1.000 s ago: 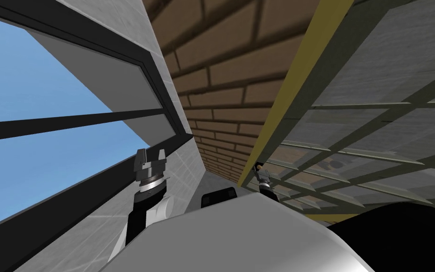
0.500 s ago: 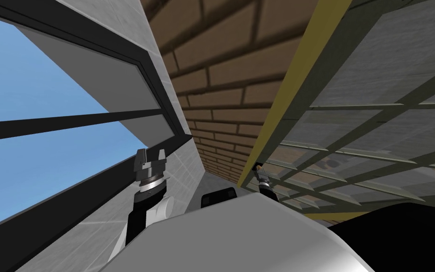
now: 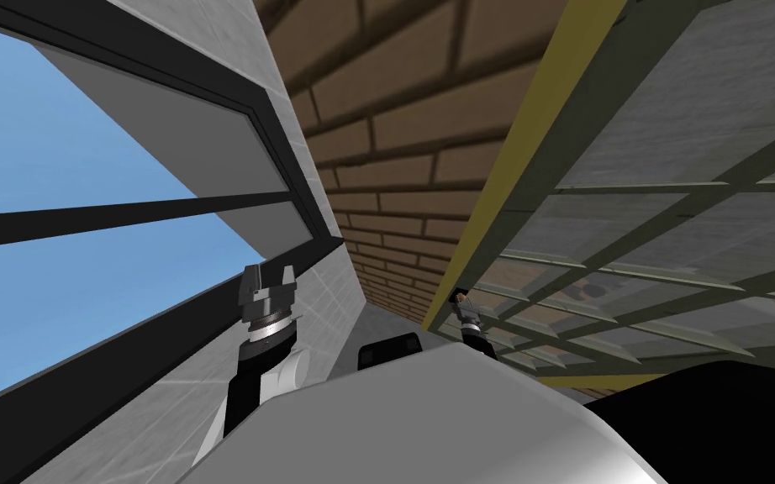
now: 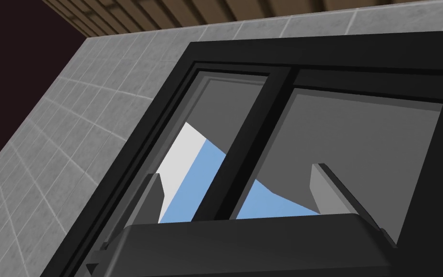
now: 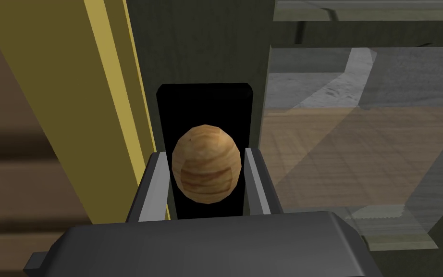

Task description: Pull the door open

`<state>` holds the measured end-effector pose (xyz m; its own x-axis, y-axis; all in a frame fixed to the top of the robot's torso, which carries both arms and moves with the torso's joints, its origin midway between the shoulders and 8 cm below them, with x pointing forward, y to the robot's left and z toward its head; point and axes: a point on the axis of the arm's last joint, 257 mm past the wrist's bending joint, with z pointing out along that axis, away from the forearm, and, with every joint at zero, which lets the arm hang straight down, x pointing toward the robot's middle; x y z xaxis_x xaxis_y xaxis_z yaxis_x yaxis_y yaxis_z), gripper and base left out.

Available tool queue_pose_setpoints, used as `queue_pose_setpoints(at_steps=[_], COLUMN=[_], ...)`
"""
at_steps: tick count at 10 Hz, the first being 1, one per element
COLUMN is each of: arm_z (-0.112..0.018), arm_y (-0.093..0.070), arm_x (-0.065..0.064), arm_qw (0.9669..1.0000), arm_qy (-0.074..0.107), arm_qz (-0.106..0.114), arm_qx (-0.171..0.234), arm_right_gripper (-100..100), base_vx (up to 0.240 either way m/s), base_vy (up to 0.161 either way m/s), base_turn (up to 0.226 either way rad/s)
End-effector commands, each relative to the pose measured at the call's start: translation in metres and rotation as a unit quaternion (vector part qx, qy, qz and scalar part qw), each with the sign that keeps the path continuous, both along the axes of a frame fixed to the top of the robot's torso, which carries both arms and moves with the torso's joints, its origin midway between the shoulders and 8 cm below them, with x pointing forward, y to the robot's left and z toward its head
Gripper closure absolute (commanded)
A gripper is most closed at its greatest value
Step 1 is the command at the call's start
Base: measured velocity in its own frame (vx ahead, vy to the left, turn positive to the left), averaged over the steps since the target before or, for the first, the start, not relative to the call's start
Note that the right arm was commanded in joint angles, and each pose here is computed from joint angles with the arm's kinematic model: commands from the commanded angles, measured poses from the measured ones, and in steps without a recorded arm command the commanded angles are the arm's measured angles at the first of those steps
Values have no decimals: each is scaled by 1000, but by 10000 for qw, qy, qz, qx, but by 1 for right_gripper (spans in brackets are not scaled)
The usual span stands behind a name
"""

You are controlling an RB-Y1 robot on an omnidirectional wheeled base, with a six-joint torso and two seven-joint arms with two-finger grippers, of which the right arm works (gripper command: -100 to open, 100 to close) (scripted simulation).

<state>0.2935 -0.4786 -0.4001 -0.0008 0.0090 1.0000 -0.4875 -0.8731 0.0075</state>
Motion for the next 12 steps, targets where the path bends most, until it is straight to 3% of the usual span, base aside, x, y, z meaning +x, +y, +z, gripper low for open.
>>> queue_pose_setpoints(at_steps=[1, 6, 7, 12], arm_z=[-3, 0, -1, 0], arm_y=[8, 33, 31, 50], arm_x=[-2, -1, -1, -11], arm_qw=[9999, 9977, 9981, 9941], arm_qy=[35, 8, 20, 13], arm_qz=[127, 683, 613, 1086], arm_qx=[26, 41, 35, 39], arm_right_gripper=[100, 100, 100, 100], base_vx=[-168, -237, -107, -209], base_vy=[40, -2, -11, 12], base_turn=[41, 80, 35, 93])
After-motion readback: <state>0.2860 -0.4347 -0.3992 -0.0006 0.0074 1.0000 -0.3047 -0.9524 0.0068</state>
